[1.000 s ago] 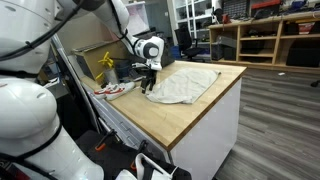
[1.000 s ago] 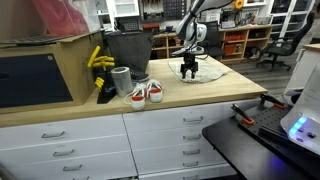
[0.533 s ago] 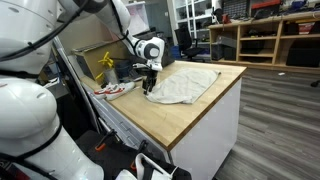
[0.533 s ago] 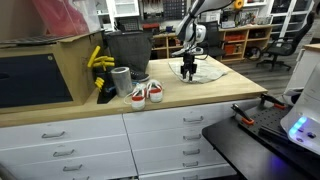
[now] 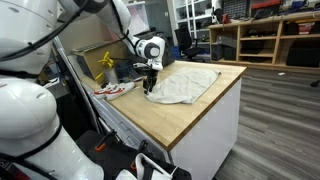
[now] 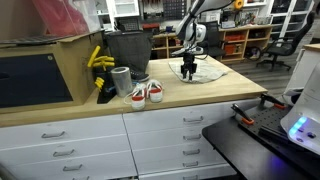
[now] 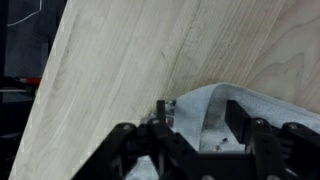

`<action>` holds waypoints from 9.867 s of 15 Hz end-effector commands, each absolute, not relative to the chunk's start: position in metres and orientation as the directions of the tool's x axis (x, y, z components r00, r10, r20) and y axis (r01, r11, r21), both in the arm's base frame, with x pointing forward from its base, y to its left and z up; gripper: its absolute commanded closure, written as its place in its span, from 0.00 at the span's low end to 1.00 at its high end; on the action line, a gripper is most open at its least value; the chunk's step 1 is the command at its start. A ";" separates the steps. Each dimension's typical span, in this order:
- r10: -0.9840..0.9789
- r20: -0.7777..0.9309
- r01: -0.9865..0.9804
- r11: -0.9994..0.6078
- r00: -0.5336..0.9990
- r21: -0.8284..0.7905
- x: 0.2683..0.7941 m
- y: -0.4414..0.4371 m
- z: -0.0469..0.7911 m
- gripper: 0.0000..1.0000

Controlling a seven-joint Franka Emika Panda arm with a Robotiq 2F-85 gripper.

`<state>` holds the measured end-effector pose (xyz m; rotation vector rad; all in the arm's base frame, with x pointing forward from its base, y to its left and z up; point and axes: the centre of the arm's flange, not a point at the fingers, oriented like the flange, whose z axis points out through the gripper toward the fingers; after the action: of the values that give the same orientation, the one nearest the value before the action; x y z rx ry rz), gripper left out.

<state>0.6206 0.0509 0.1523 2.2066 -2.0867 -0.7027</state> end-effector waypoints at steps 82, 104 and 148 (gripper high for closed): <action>-0.967 -0.251 -0.846 -0.172 0.047 0.504 0.589 0.029 0.144 0.00; -0.956 -0.283 -0.853 -0.212 0.080 0.477 0.588 0.069 0.159 0.00; -0.926 -0.369 -0.909 -0.081 -0.084 0.410 0.608 0.065 0.188 1.00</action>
<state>0.6106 0.0609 0.1720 2.1104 -2.0763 -0.8684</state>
